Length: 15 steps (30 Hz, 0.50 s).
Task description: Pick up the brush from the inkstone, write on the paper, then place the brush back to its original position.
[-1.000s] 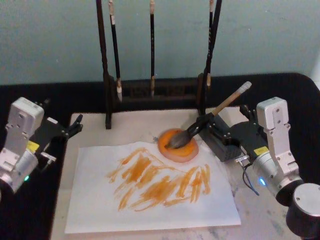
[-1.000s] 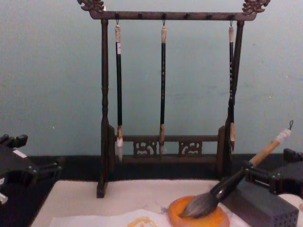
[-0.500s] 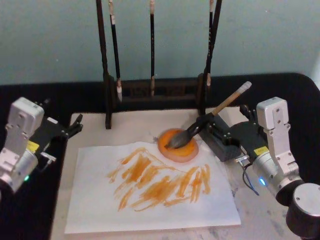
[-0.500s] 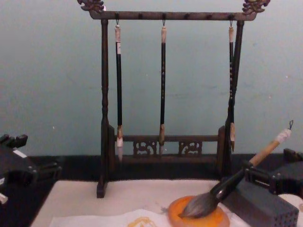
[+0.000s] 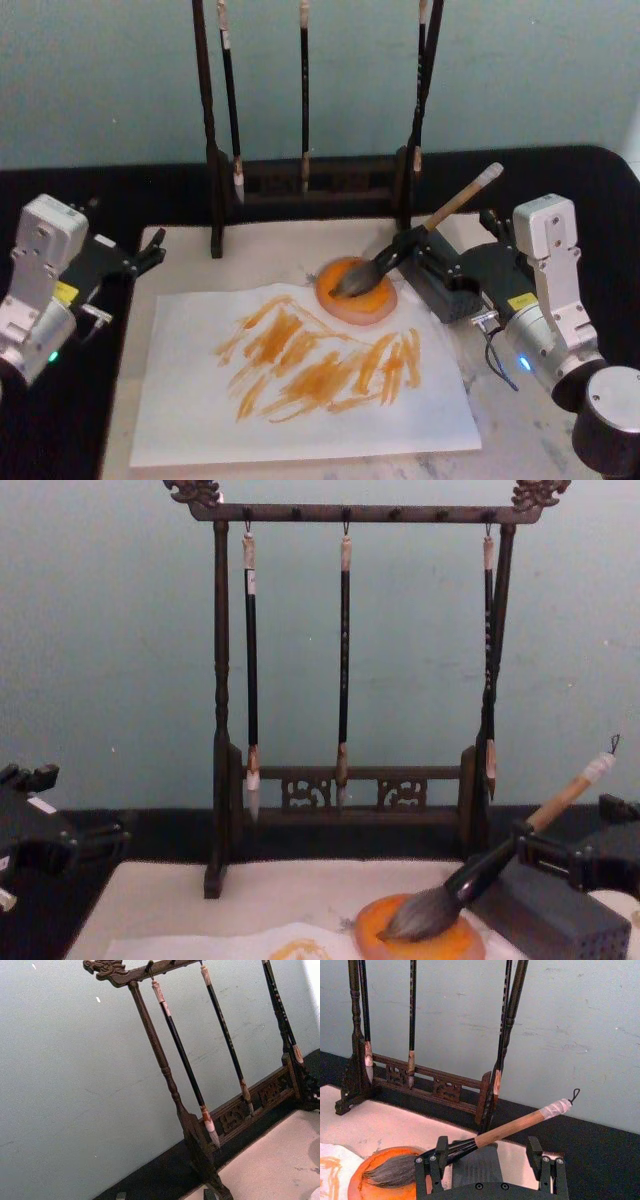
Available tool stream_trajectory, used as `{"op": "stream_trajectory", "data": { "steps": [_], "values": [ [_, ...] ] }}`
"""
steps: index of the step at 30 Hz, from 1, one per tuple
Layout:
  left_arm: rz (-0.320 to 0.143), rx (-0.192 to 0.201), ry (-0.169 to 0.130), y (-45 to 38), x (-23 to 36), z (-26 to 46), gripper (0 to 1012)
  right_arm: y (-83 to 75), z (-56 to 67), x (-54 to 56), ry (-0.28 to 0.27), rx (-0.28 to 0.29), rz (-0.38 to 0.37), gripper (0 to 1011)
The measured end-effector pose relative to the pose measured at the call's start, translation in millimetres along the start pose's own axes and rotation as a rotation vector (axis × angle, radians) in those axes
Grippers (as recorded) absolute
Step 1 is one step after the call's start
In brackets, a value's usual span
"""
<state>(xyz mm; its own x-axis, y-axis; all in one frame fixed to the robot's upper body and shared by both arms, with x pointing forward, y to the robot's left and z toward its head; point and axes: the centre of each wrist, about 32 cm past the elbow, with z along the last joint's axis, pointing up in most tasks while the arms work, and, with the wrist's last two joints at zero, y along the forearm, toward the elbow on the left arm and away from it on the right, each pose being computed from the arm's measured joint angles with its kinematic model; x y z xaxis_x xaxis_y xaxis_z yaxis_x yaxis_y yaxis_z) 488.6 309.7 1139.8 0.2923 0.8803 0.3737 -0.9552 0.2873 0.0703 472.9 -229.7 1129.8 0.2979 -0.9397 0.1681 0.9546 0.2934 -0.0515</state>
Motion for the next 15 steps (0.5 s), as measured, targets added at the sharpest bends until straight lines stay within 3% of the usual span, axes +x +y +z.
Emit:
{"op": "stream_trajectory", "data": {
  "steps": [15],
  "values": [
    [0.000,0.000,0.000,0.0,0.0,0.0,1001,0.0,0.0,0.0,0.000,0.000,0.000,1000]
  ]
}}
